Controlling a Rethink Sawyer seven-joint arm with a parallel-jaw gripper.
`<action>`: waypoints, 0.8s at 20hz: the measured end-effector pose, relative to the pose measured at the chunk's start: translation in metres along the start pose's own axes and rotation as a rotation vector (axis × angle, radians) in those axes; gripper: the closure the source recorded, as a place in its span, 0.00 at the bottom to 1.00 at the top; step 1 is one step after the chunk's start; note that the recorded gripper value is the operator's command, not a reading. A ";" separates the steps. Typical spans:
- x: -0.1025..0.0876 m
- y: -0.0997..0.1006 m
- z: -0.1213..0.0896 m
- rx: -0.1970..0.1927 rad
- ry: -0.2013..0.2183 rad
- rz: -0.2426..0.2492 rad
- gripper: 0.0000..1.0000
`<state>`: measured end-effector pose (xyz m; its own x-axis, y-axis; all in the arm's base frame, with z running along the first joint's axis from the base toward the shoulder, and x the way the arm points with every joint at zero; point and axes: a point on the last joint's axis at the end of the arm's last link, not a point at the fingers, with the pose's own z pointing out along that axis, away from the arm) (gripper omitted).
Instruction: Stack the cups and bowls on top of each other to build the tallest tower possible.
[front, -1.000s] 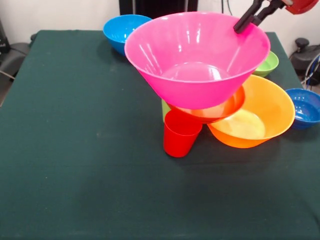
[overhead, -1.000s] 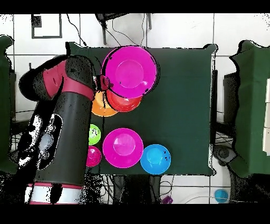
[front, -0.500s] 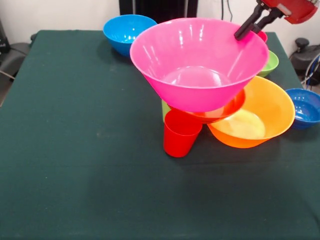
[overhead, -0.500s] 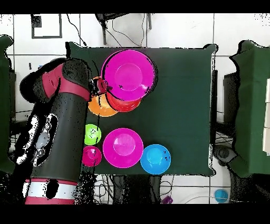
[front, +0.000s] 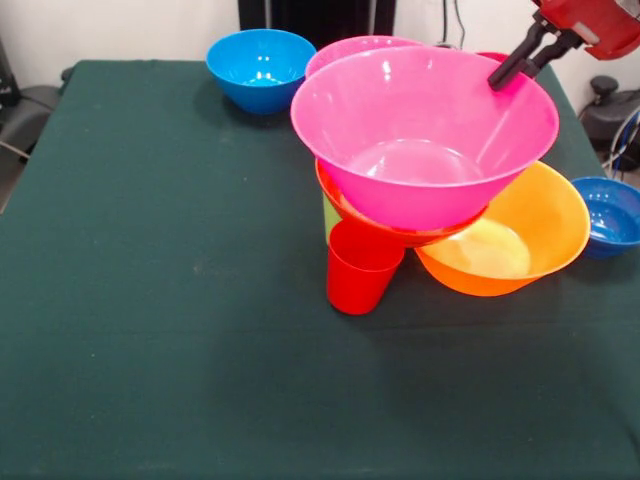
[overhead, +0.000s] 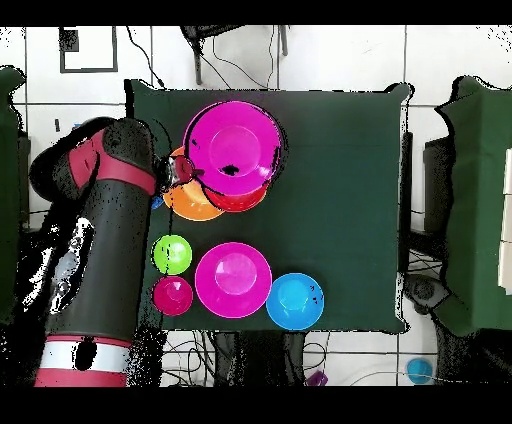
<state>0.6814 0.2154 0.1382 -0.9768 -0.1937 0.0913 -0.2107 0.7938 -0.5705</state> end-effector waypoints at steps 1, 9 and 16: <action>0.000 0.001 0.000 0.000 0.000 -0.001 1.00; 0.002 0.006 0.001 0.005 0.002 -0.004 1.00; 0.003 0.001 0.002 0.019 0.004 -0.001 1.00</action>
<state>0.6785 0.2145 0.1360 -0.9767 -0.1922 0.0957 -0.2114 0.7822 -0.5861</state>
